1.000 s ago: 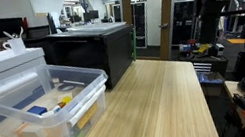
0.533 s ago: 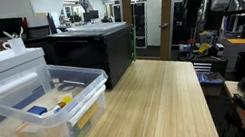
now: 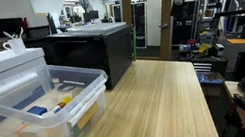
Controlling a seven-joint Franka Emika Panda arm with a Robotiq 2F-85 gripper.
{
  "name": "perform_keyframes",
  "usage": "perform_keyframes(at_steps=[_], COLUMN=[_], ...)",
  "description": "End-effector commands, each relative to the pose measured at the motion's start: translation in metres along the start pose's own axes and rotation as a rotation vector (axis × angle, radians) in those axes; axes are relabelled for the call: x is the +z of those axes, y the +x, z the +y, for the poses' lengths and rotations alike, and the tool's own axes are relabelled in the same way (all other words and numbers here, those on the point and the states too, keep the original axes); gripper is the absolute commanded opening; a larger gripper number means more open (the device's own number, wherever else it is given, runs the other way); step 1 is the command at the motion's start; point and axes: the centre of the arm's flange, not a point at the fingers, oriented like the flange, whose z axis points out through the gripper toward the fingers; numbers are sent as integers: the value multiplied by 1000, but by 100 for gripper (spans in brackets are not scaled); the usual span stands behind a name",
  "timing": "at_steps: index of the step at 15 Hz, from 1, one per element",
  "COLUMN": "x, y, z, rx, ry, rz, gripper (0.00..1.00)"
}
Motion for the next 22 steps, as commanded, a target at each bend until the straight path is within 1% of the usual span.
perform_keyframes(at_steps=[1, 4, 5, 6, 8, 14, 15, 16, 18, 22], x=[26, 43, 45, 34, 40, 41, 42, 45, 56, 69], y=[-6, -6, -7, -10, -10, -10, -11, -12, -12, -1], z=[37, 60, 62, 54, 58, 58, 59, 60, 67, 78], rx=[44, 83, 88, 91, 100, 100, 92, 82, 38, -41], ry=[-55, -78, -74, -56, -55, -55, -67, -86, -134, -196], rz=[60, 76, 51, 55, 39, 37, 47, 68, 186, 436], gripper=[100, 100, 100, 100, 100, 100, 100, 100, 100, 100])
